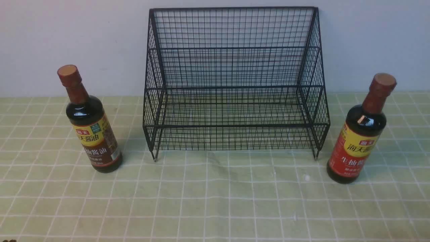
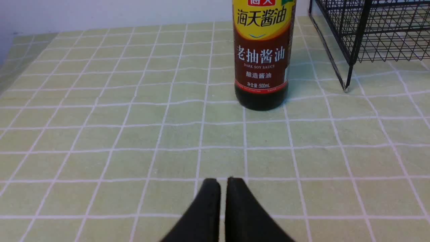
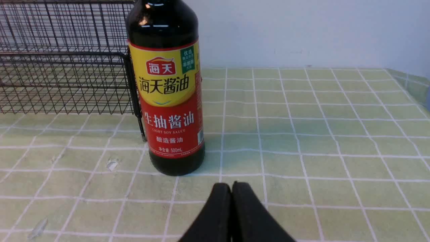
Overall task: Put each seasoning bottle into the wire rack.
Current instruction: Use the right arm to grab the condiment bottle closest to it
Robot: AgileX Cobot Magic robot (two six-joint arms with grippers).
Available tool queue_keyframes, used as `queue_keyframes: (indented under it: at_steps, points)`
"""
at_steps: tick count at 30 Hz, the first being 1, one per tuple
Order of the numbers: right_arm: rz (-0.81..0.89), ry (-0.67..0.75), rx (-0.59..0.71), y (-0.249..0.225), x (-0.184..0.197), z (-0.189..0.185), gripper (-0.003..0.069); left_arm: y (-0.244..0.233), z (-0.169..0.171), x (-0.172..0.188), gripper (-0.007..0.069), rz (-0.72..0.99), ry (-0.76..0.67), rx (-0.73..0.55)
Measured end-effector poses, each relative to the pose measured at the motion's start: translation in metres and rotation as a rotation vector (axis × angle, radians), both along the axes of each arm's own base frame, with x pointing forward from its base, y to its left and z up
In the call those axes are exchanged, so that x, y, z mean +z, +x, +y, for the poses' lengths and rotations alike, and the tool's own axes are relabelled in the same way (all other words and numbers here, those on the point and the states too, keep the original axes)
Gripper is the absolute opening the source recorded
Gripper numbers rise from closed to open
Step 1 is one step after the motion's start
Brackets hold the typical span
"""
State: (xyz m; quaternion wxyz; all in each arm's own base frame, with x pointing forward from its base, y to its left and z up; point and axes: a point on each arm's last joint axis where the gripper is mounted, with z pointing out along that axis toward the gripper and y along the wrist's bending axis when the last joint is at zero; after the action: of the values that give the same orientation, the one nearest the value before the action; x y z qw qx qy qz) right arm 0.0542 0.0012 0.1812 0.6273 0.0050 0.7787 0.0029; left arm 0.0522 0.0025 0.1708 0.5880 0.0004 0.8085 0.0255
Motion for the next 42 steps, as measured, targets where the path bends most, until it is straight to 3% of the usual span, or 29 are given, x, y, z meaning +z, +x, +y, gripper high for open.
queue_keyframes:
  at_steps: [19,22,26,31,39,42]
  points:
    - [-0.009,-0.001,-0.001,0.000,0.000,0.000,-0.0014,0.000,0.000,0.000,0.0007,0.000,0.000,0.000]
    - [-0.076,0.080,-0.011,0.002,0.004,0.000,-0.0014,0.000,0.000,0.000,0.0007,0.000,0.000,0.000]
    - [-0.327,0.412,-0.076,0.002,0.027,-0.005,-0.0014,0.000,0.000,0.000,0.0007,0.000,0.000,0.000]
    - [-0.458,0.651,-0.147,-0.001,0.036,-0.014,-0.0014,0.000,0.000,0.000,0.0007,0.000,0.000,0.000]
    - [-0.558,0.724,-0.199,-0.004,0.042,-0.021,-0.0014,0.000,0.000,0.000,0.0007,0.000,0.000,0.000]
    - [-0.568,0.687,-0.160,-0.006,0.056,-0.018,-0.0014,0.000,0.000,0.000,0.0007,0.000,0.000,0.000]
